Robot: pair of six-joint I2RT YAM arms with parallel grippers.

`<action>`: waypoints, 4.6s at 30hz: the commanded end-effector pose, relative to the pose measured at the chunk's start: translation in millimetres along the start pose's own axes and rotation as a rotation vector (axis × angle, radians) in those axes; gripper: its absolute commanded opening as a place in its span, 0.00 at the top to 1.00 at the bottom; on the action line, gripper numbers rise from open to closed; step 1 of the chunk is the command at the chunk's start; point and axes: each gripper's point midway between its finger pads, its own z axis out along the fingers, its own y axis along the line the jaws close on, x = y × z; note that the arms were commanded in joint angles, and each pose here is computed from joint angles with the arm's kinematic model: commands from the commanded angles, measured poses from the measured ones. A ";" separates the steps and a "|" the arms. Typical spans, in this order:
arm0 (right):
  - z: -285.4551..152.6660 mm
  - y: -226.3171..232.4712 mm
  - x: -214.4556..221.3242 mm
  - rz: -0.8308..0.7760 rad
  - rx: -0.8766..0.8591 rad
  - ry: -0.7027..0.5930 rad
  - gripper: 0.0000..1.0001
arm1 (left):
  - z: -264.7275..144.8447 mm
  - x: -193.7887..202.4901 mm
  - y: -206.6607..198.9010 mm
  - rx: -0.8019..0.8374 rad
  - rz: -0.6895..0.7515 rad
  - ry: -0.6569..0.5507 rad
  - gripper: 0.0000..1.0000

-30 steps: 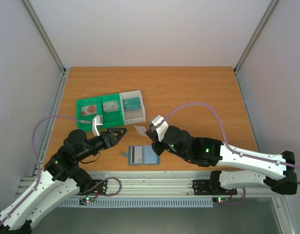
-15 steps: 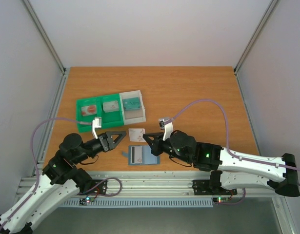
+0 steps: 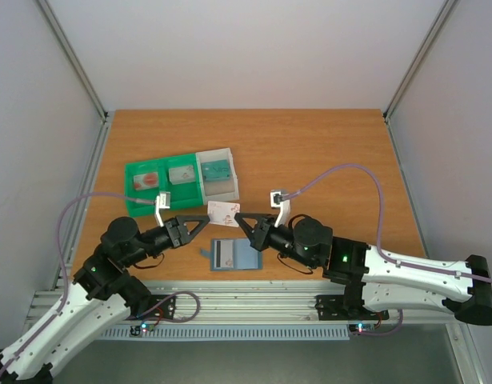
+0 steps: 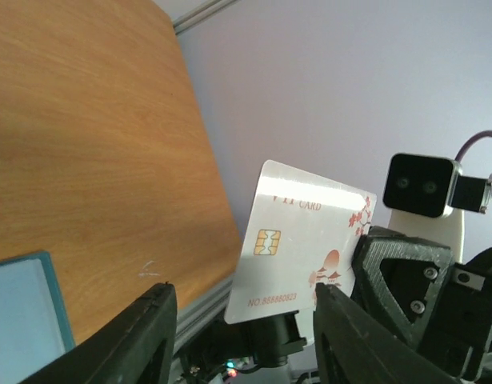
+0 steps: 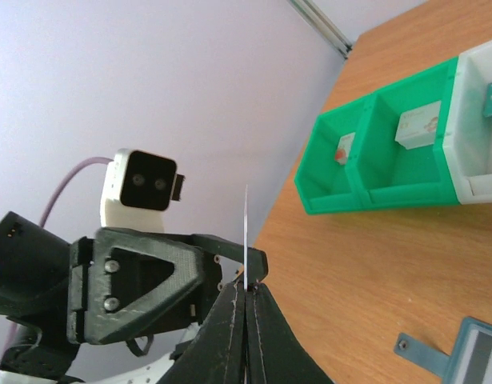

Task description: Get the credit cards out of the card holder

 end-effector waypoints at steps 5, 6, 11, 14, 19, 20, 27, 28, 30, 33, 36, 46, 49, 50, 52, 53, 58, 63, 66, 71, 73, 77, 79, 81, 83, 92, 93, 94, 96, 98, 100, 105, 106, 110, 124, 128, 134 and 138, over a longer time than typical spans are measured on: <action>-6.9 8.8 -13.4 0.058 -0.062 -0.077 0.99 | 10.6 -4.4 -14.5 0.117 -0.035 -0.013 0.59; -7.3 9.6 -13.7 0.056 -0.065 -0.077 0.99 | 12.0 -3.7 -14.0 0.124 -0.047 -0.011 0.62; -6.6 3.8 -12.7 0.057 -0.040 -0.076 0.99 | 14.2 -5.4 -10.3 0.129 -0.055 -0.028 0.82; -6.2 -0.2 -11.2 0.062 -0.024 -0.070 0.99 | 12.3 -6.1 -7.5 0.125 -0.064 -0.042 0.98; -5.3 -8.5 -6.2 0.064 0.012 -0.050 0.93 | 8.7 -3.9 1.8 0.084 -0.069 -0.049 1.00; -4.7 -10.2 -4.4 0.061 0.019 -0.044 0.91 | 8.5 -3.5 3.7 0.078 -0.070 -0.050 1.00; -5.4 -24.3 3.7 0.015 0.094 -0.003 0.57 | 5.9 -6.4 8.7 0.015 -0.038 -0.059 1.00; -6.7 -26.7 3.6 0.005 0.107 -0.001 0.50 | 5.0 -8.0 8.0 -0.002 -0.026 -0.059 1.00; -9.4 -30.0 3.0 -0.021 0.129 0.004 0.26 | 5.8 -10.2 10.9 -0.056 0.013 -0.050 1.00; -13.3 -34.7 2.5 -0.060 0.159 0.013 0.02 | 7.4 -13.1 15.0 -0.122 0.056 -0.035 1.00; -17.8 -39.5 1.0 -0.095 0.193 0.020 0.02 | 11.7 -18.0 19.3 -0.166 0.095 -0.036 1.00; -40.6 -57.3 -9.8 -0.183 0.325 0.032 0.02 | 18.6 -39.2 62.1 -0.424 0.165 -0.066 0.99; -43.7 -58.3 -11.0 -0.223 0.345 0.050 0.01 | 20.0 -48.0 78.0 -0.501 0.163 -0.061 1.00; -44.6 -57.5 -11.8 -0.234 0.348 0.056 0.02 | 22.1 -49.9 84.5 -0.519 0.152 -0.050 1.00; -47.0 -57.5 -13.0 -0.253 0.362 0.069 0.02 | 21.0 -58.7 95.5 -0.549 0.130 -0.057 0.99; -48.8 -57.6 -13.4 -0.258 0.368 0.076 0.02 | 20.9 -63.7 103.0 -0.569 0.118 -0.062 1.00; -55.0 -56.9 -11.0 -0.261 0.358 0.102 0.01 | 15.6 -92.8 126.1 -0.634 0.075 -0.111 1.00; -54.0 -46.3 -3.7 -0.274 0.268 0.126 0.02 | 12.2 -121.6 147.5 -0.698 0.058 -0.124 1.00; -54.1 -48.1 -0.8 -0.286 0.274 0.144 0.01 | 11.1 -140.7 158.3 -0.725 0.046 -0.127 0.99; -55.2 -51.3 0.2 -0.279 0.296 0.154 0.02 | 12.2 -172.6 177.7 -0.769 0.048 -0.151 1.00; -57.4 -52.2 -3.4 -0.283 0.302 0.138 0.02 | 12.4 -182.8 186.0 -0.786 0.037 -0.150 1.00; -61.8 -52.9 -10.6 -0.292 0.312 0.108 0.01 | 17.4 -201.7 202.6 -0.788 0.028 -0.162 1.00; -63.0 -52.2 -12.7 -0.297 0.313 0.103 0.02 | 22.4 -209.9 207.3 -0.773 0.029 -0.166 0.99; -64.7 -53.3 -14.9 -0.301 0.327 0.100 0.01 | 31.4 -216.5 211.4 -0.744 0.028 -0.169 1.00; -65.4 -54.8 -15.8 -0.298 0.336 0.095 0.02 | 40.5 -219.3 216.9 -0.722 0.011 -0.161 1.00; -62.5 -53.8 -11.0 -0.308 0.342 0.132 0.02 | 48.8 -216.3 253.4 -0.775 -0.051 -0.134 1.00; -63.2 -53.4 -10.7 -0.305 0.340 0.135 0.01 | 49.5 -215.9 254.7 -0.776 -0.052 -0.132 1.00; -64.0 -54.0 -10.0 -0.303 0.341 0.138 0.02 | 49.2 -215.8 256.1 -0.781 -0.052 -0.133 0.99; -64.8 -55.0 -8.7 -0.296 0.341 0.143 0.02 | 46.9 -217.1 260.8 -0.802 -0.046 -0.141 1.00; -65.1 -56.9 -7.0 -0.295 0.347 0.149 0.02 | 46.4 -217.0 264.6 -0.810 -0.038 -0.144 1.00; -64.9 -58.1 -5.9 -0.298 0.353 0.156 0.01 | 48.2 -216.1 267.6 -0.806 -0.041 -0.143 0.99; -61.7 -56.7 -4.6 -0.302 0.351 0.163 0.02 | 51.8 -219.6 271.0 -0.797 -0.050 -0.155 0.99; -60.4 -56.1 -3.7 -0.304 0.350 0.168 0.02 | 50.6 -220.5 273.0 -0.809 -0.050 -0.160 1.00; -57.3 -57.6 -4.6 -0.325 0.377 0.176 0.02 | 47.5 -219.2 281.8 -0.849 -0.062 -0.158 1.00; -45.1 -60.5 -0.3 -0.357 0.408 0.195 0.01 | 42.2 -221.1 288.8 -0.912 -0.036 -0.134 0.91; -44.3 -60.4 -0.2 -0.364 0.410 0.197 0.02 | 38.0 -225.7 284.1 -0.929 -0.020 -0.149 0.85; -44.2 -60.0 -0.9 -0.373 0.411 0.198 0.02 | 35.7 -230.1 273.6 -0.925 -0.005 -0.156 0.75; -43.1 -59.4 -0.4 -0.375 0.408 0.201 0.02 | 45.7 -228.2 264.3 -0.872 0.003 -0.131 0.78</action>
